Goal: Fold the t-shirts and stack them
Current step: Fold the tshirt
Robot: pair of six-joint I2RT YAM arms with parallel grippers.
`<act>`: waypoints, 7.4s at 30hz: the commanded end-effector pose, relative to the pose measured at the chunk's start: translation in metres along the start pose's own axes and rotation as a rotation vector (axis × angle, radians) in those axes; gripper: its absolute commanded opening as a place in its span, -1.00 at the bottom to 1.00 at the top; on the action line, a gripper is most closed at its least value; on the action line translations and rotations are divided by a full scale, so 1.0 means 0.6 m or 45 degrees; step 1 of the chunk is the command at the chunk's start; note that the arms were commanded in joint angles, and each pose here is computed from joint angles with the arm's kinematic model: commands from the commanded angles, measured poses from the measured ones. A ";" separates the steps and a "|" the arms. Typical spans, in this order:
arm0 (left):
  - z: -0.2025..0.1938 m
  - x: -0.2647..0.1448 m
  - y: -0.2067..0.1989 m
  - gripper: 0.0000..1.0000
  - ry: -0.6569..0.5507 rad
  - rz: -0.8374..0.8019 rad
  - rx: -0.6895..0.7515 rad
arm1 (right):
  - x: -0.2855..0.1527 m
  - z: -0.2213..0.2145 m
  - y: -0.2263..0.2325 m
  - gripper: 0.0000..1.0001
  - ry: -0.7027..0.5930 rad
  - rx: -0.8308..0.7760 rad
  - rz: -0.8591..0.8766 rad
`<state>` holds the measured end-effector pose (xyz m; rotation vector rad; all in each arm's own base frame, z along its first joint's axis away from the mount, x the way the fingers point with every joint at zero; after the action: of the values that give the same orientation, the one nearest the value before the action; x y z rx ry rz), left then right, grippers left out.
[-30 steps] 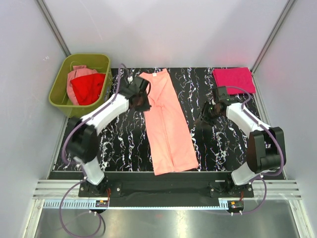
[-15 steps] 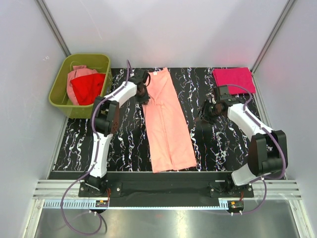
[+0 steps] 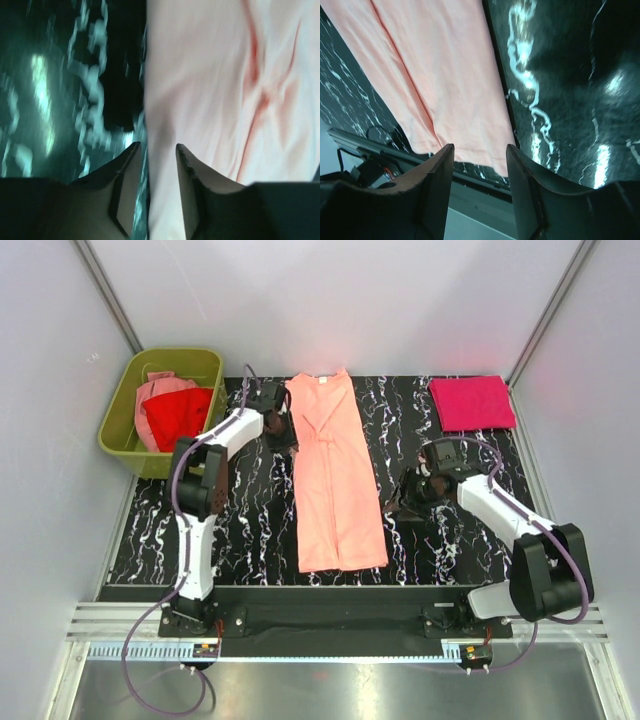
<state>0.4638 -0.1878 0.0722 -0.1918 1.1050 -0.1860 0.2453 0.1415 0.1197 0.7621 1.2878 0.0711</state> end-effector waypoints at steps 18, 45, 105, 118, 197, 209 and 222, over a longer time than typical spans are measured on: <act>-0.337 -0.248 -0.053 0.08 0.052 -0.234 0.166 | 0.038 -0.137 -0.054 0.09 0.094 0.032 -0.155; -0.514 -0.198 -0.045 -0.06 0.277 -0.207 0.106 | 0.080 -0.153 -0.098 -0.44 0.191 0.036 -0.271; -0.526 -0.236 -0.047 -1.00 0.259 -0.226 0.019 | 0.046 -0.191 -0.067 -1.00 0.172 0.088 -0.143; -0.520 -0.248 -0.071 -1.00 0.292 -0.231 0.044 | 0.039 -0.198 -0.033 -1.00 0.144 0.023 -0.123; 0.018 -0.063 -0.016 -0.76 -0.150 -0.040 0.001 | 0.178 0.299 0.222 -0.88 -0.133 -0.338 0.108; 0.061 -0.016 -0.011 -0.76 -0.169 0.007 0.029 | 0.216 0.330 0.226 -0.88 -0.162 -0.331 0.097; 0.088 0.017 0.022 -0.64 -0.173 0.096 0.006 | 0.221 0.368 0.228 -0.74 -0.211 -0.310 0.075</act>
<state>0.5037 -0.1848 0.0834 -0.1723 0.9998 -0.1386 0.5209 0.2071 0.0895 0.5787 1.1105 0.2198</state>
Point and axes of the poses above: each gripper's point midway between its finger pads, its own x axis out along the fingers, its own y axis along the line the jaws close on, z = x × y, the point moved 4 cm from there along -x, back along the fingers, and after that the axes turned 11 degrees about x, right-handed, at the moved point
